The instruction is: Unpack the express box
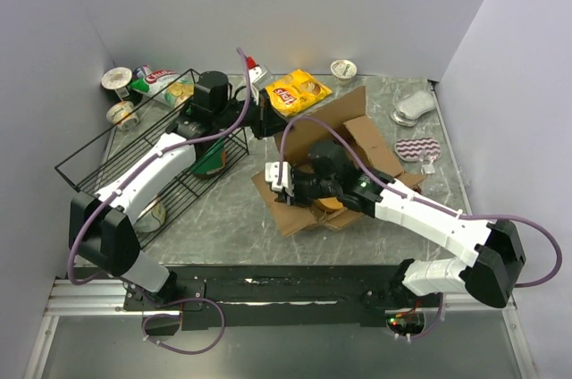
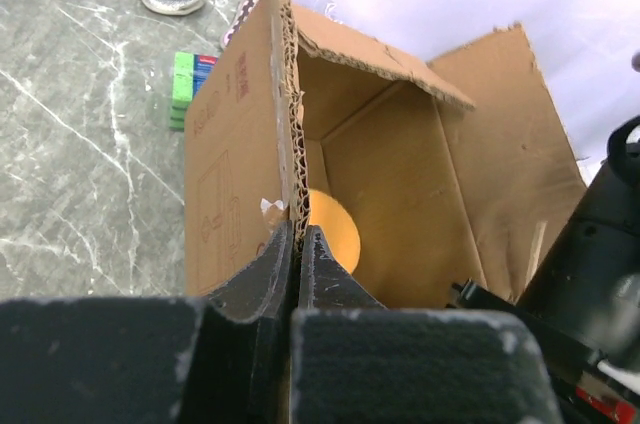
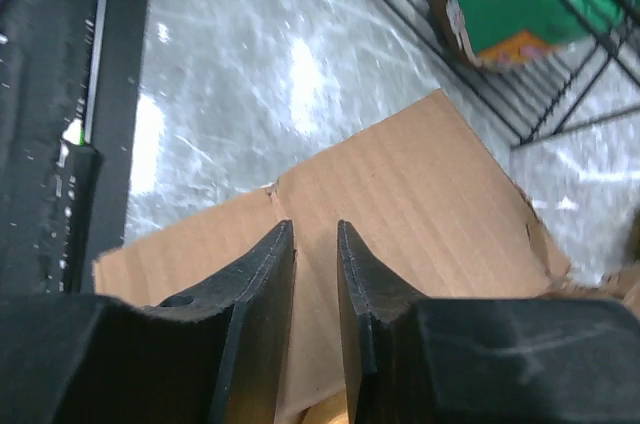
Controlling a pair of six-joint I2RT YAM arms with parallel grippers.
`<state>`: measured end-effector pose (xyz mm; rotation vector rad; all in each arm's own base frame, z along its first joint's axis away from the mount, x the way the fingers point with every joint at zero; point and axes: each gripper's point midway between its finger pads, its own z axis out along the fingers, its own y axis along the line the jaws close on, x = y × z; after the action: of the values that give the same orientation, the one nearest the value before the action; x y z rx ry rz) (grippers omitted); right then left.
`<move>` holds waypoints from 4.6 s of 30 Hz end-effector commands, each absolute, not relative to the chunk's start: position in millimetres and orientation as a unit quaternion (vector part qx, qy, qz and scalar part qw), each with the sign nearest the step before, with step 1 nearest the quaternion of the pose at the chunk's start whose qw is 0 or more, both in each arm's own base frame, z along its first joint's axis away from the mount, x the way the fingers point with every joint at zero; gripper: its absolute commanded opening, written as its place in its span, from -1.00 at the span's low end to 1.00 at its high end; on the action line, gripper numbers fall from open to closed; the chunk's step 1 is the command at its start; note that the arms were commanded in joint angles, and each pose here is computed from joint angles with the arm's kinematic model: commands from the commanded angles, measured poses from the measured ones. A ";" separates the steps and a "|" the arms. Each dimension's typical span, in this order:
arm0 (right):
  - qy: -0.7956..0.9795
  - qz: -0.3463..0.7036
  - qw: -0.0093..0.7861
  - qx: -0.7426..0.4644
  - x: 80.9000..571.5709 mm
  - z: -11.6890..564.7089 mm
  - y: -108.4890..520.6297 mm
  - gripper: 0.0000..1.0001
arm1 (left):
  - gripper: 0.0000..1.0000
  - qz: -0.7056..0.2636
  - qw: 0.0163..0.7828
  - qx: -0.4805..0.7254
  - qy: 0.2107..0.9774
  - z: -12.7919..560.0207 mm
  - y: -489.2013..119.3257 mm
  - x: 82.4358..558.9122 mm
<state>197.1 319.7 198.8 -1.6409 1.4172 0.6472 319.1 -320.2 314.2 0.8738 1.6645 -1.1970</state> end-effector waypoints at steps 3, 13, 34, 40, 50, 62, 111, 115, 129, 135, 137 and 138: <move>0.585 0.176 0.521 -0.596 235.1 271.2 286.6 -0.43 | -0.98 -0.454 0.489 0.409 0.623 340.7 -307.6 296.7; 0.636 0.139 0.552 -0.521 268.3 272.3 242.5 -0.44 | -0.98 -0.438 0.489 0.422 0.625 333.8 -302.4 292.5; 0.768 0.138 0.308 -0.544 262.5 106.8 194.6 0.63 | -0.98 -0.423 0.501 0.469 0.591 326.8 -298.7 281.5; 0.786 0.137 0.218 -0.563 248.6 58.8 180.0 0.80 | -0.98 -0.433 0.504 0.466 0.584 327.7 -303.5 285.0; 0.763 0.170 0.142 -0.607 224.6 26.1 177.0 -0.35 | -0.98 -0.440 0.497 0.453 0.595 321.6 -305.1 290.6; 0.658 0.213 0.431 -0.580 237.1 245.4 216.2 -1.00 | -0.98 -0.409 0.510 0.458 0.603 313.5 -299.5 300.3; 0.869 0.015 0.446 -0.214 337.0 230.1 15.0 0.61 | -0.70 -0.332 0.498 0.384 0.703 281.4 -231.1 323.2; 0.841 0.000 0.514 -0.169 362.8 328.5 4.1 0.83 | -0.25 -0.337 0.510 0.380 0.694 295.8 -234.3 329.0; 0.861 -0.152 0.478 0.090 377.2 374.7 -74.6 1.00 | 0.93 -0.316 0.606 0.326 0.653 393.6 -232.1 375.3; 0.852 -0.146 0.498 0.072 377.8 384.6 -58.8 1.00 | 0.93 -0.283 0.630 0.213 0.691 409.4 -210.2 419.6; 0.844 -0.149 0.510 0.068 379.2 393.9 -58.9 1.00 | 0.93 -0.274 0.629 0.209 0.697 406.1 -208.0 429.3; 0.846 -0.148 0.508 0.067 380.8 392.3 -58.7 1.00 | 0.93 -0.269 0.633 0.210 0.694 411.5 -206.5 431.9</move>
<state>387.3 -58.3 350.6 0.1198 2.1667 -0.3484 407.6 -221.4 395.2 0.6036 1.5835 -0.6761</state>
